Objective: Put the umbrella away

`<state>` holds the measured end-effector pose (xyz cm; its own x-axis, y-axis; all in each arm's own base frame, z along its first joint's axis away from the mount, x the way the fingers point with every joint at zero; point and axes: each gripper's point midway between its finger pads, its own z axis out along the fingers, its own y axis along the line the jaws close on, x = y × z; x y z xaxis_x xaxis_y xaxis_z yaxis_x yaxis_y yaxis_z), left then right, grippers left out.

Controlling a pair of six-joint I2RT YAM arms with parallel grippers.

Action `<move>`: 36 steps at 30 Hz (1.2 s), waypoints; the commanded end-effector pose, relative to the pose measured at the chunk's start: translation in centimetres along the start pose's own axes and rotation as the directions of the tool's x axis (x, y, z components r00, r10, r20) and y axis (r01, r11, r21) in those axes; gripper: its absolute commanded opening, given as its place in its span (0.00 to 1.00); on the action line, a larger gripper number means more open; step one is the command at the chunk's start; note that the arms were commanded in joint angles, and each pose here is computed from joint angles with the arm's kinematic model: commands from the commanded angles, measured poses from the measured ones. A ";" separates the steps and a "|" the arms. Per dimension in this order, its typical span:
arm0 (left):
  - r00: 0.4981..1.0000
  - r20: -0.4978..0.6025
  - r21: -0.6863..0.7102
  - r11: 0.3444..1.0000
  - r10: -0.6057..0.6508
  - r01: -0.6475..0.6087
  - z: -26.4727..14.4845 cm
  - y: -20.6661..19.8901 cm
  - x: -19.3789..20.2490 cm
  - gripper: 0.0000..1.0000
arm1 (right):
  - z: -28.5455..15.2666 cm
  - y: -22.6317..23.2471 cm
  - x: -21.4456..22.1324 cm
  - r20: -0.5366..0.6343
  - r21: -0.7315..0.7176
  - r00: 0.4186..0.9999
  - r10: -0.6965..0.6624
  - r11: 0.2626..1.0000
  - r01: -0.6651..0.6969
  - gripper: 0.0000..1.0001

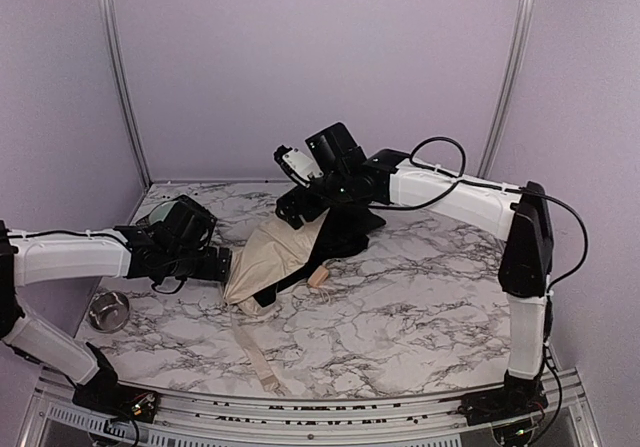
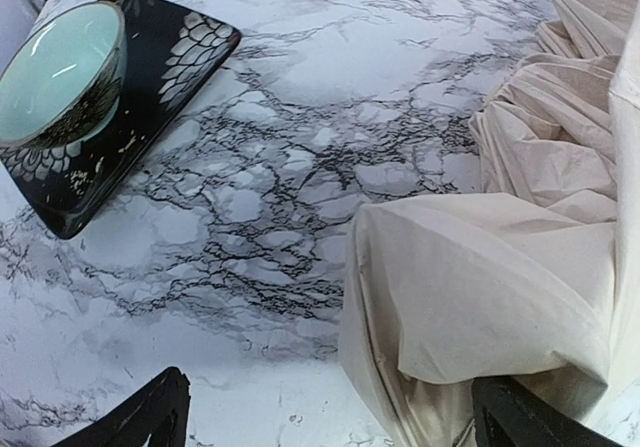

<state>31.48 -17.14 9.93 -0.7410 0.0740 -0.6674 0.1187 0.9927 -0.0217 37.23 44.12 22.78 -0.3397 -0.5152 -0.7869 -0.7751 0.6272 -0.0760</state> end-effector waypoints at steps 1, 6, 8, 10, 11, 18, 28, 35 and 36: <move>0.991 0.047 -0.088 0.987 -0.129 0.133 -1.2 2.5 0.1 0.99 | 5.5 -1.3 4.4 -0.155 -0.002 0.987 -0.036 0.999 0.036 1.00; 0.957 0.169 -0.057 0.967 -0.235 0.247 -3.9 3.8 -1.7 0.98 | 9.6 0.6 11.4 -0.341 -0.095 0.938 -0.062 0.995 0.031 1.00; 0.957 0.154 0.028 0.969 -0.246 0.244 -4.7 2.6 -2.0 0.92 | 10.5 0.6 13.6 -0.390 -0.088 0.919 -0.059 0.996 0.027 1.00; 0.962 0.107 0.114 0.965 -0.249 0.237 -5.2 1.1 -1.7 0.83 | 11.4 1.0 15.5 -0.427 -0.101 0.902 -0.060 0.995 0.019 1.00; 0.964 0.071 0.148 0.959 -0.255 0.243 -5.3 0.5 -1.1 0.78 | 11.8 1.5 16.1 -0.439 -0.115 0.896 -0.065 0.993 0.016 1.00; 0.979 -0.141 0.322 0.928 -0.147 0.186 -6.2 -5.0 4.1 0.67 | 13.4 2.4 19.0 -0.486 -0.108 0.872 -0.056 0.994 0.003 0.93; 0.995 -0.099 0.292 0.956 0.008 0.021 -8.2 -7.9 2.8 0.69 | 12.2 1.8 18.2 -0.475 -0.039 0.880 -0.007 0.999 -0.013 0.86; 0.974 -0.179 0.091 0.988 0.136 -0.122 -4.1 -6.5 4.5 0.69 | 9.1 0.2 12.6 -0.365 0.103 0.931 0.022 0.995 0.017 0.86; 0.970 -0.193 0.083 0.988 0.148 -0.134 -3.9 -6.4 4.7 0.69 | 8.6 0.1 12.1 -0.356 0.109 0.934 0.024 0.994 0.016 0.86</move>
<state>24.47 -24.53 11.61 -0.8170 0.1436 -0.5584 0.2736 0.9491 -0.1562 37.50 43.49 3.34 -0.5294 -0.7092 -0.4656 -0.7696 0.6324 -0.0884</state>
